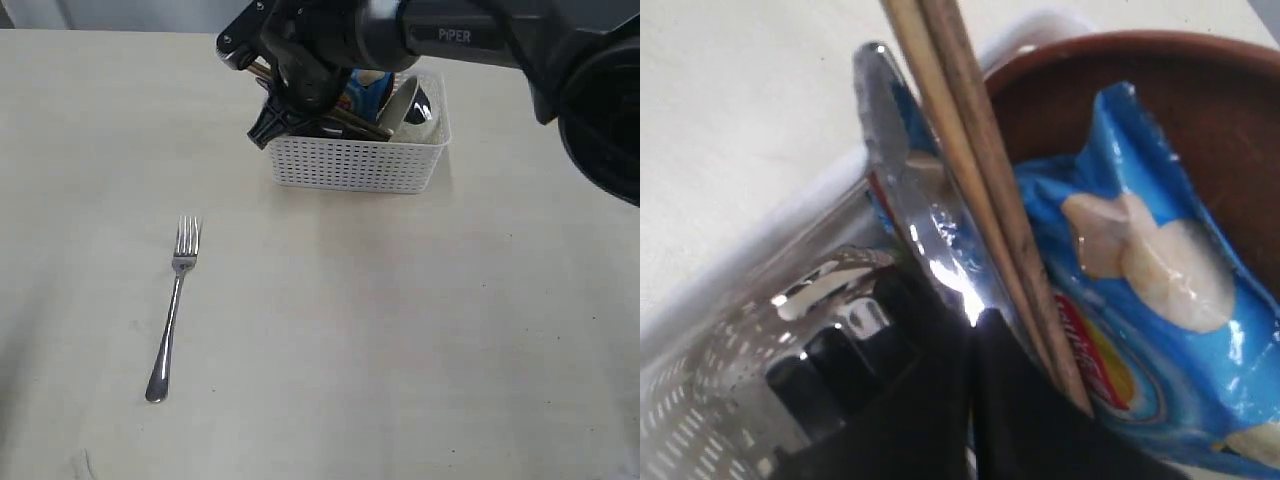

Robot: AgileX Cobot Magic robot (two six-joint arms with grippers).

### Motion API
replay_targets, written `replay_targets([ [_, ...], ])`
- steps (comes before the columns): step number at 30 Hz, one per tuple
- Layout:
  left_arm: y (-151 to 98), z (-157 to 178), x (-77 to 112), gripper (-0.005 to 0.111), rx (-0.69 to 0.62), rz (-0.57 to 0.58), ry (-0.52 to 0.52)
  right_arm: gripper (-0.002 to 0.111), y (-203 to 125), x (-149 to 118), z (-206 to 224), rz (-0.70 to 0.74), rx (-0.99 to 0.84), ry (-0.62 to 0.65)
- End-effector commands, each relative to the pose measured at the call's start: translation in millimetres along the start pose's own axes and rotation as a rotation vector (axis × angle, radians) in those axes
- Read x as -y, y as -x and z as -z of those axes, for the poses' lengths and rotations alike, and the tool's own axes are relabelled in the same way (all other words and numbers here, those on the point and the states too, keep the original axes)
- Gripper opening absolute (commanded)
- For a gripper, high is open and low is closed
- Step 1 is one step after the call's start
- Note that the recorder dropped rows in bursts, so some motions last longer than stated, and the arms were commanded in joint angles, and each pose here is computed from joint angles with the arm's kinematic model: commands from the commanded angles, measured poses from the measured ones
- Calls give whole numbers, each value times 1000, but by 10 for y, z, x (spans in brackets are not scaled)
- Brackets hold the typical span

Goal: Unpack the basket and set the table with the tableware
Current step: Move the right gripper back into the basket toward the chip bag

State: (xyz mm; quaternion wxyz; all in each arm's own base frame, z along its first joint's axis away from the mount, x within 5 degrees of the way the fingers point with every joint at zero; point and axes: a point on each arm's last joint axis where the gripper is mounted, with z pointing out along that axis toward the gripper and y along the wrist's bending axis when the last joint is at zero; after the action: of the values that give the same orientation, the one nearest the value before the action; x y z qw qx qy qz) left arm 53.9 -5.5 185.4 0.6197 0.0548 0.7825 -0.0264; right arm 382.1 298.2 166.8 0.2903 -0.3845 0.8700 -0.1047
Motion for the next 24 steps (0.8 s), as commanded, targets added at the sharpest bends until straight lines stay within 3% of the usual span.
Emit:
replay_targets([
  [1,-11,-1,0,0,0,3,1,0,-45,36,11,-9,-43,-10],
  [12,-11,-1,0,0,0,3,1,0,87,95,284,-35,53,54],
  [14,-11,-1,0,0,0,3,1,6,96,82,293,-36,61,71],
  [18,-11,-1,0,0,0,3,1,37,105,57,295,-29,71,99],
  [20,-11,-1,0,0,0,3,1,46,104,53,288,-31,70,99],
  [24,-11,-1,0,0,0,3,1,44,95,42,248,-19,67,93],
])
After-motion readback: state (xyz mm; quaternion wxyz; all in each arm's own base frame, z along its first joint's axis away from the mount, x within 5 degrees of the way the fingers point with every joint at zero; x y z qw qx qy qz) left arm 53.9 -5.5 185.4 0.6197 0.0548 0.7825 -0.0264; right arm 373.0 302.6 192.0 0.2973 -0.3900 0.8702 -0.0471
